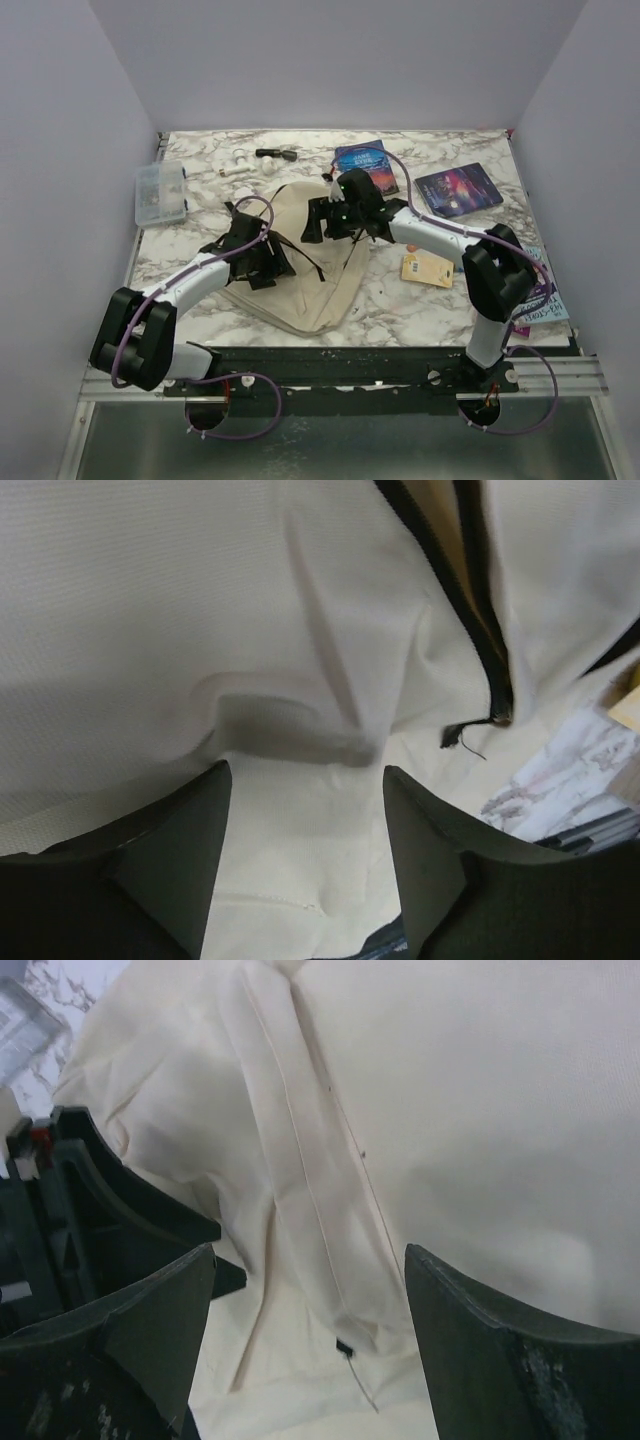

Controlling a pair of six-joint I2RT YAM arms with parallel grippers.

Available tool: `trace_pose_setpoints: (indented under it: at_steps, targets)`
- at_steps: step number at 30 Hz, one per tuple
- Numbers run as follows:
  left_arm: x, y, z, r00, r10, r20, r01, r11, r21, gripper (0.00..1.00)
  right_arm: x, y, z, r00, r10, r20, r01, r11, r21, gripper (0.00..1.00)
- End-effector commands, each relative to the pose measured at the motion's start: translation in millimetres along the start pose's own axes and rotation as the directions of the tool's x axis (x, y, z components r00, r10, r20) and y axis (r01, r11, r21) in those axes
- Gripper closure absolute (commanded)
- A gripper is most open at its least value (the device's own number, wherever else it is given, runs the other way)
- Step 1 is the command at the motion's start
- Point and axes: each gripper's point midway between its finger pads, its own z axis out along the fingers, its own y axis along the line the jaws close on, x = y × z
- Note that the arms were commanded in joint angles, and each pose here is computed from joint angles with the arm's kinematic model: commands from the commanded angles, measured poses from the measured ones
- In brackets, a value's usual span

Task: Pack the student bag
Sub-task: Adjust the student bag at the center of the board.

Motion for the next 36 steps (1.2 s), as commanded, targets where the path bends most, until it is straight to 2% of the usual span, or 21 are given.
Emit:
trace_pose_setpoints:
  at_steps: [1, 4, 7, 10, 13, 16, 19, 21, 23, 26, 28, 30, 33, 36]
  targets:
    - [-9.6, 29.1, 16.3, 0.999, 0.015, 0.045, -0.008, 0.990, -0.143, 0.39, -1.9, -2.6, 28.5, 0.995, -0.100, -0.022, 0.101, 0.993, 0.065, 0.19]
    - [-12.2, 36.7, 21.3, 0.999, 0.025, 0.031, -0.018, 0.982, -0.188, 0.52, 5.3, -5.0, 50.5, 0.988, -0.146, -0.053, 0.152, 0.981, 0.121, 0.19]
    - [-16.2, 35.1, 22.7, 1.000, 0.026, 0.018, -0.022, 0.978, -0.207, 0.59, 7.8, -19.5, 63.1, 0.985, -0.165, -0.054, 0.172, 0.961, 0.216, 0.21]
    - [-22.5, 33.4, 19.8, 0.999, 0.030, 0.018, -0.025, 0.973, -0.230, 0.67, 7.9, -40.0, 66.4, 0.987, -0.155, -0.046, 0.162, 0.936, 0.314, 0.28]
    - [-33.3, 31.5, 14.9, 0.999, 0.037, 0.034, -0.028, 0.969, -0.247, 0.72, 8.8, -55.4, 63.8, 0.990, -0.136, -0.027, 0.135, 0.910, 0.391, 0.44]
    - [-46.4, 33.2, 8.6, 0.998, 0.045, 0.050, -0.030, 0.962, -0.272, 0.76, 16.0, -52.2, 61.0, 0.995, -0.092, -0.029, 0.097, 0.921, 0.377, 0.65]
    - [-55.4, 30.3, 3.6, 0.997, 0.045, 0.056, -0.029, 0.966, -0.255, 0.76, 20.5, -26.3, 58.9, 1.000, 0.014, -0.004, -0.012, 0.965, 0.261, 0.84]
    - [-60.1, 24.9, -1.0, 0.997, 0.050, 0.066, -0.033, 0.972, -0.231, 0.76, 21.7, -2.5, 57.4, 0.995, 0.099, 0.011, -0.099, 0.984, 0.149, 0.91]
    - [-62.6, 17.9, -6.9, 0.995, 0.067, 0.076, -0.050, 0.978, -0.202, 0.71, 22.7, 13.5, 55.8, 0.978, 0.204, 0.038, -0.206, 0.977, 0.061, 0.99]
    - [-60.2, 1.9, -19.0, 0.994, 0.079, 0.080, -0.069, 0.989, -0.128, 0.51, 10.0, 32.8, 53.9, 0.938, 0.329, 0.108, -0.323, 0.944, -0.075, 0.99]
    - [-54.1, -8.9, -24.5, 0.995, 0.068, 0.069, -0.063, 0.996, -0.066, 0.35, 4.4, 44.0, 54.6, 0.906, 0.408, 0.112, -0.391, 0.908, -0.150, 0.99]
    - [-45.9, -16.9, -24.2, 0.998, 0.050, 0.043, -0.050, 0.999, -0.006, 0.26, -1.7, 52.6, 54.7, 0.869, 0.483, 0.110, -0.455, 0.866, -0.209, 1.00]
    - [-38.5, -16.9, -12.9, 1.000, 0.019, -0.001, -0.019, 1.000, 0.014, 0.22, -11.6, 61.8, 52.3, 0.813, 0.570, 0.119, -0.519, 0.802, -0.297, 0.99]
    - [-43.7, -8.6, 0.6, 0.999, 0.016, -0.032, -0.017, 0.999, -0.036, 0.33, -16.8, 62.2, 47.4, 0.763, 0.632, 0.136, -0.563, 0.753, -0.341, 0.99]
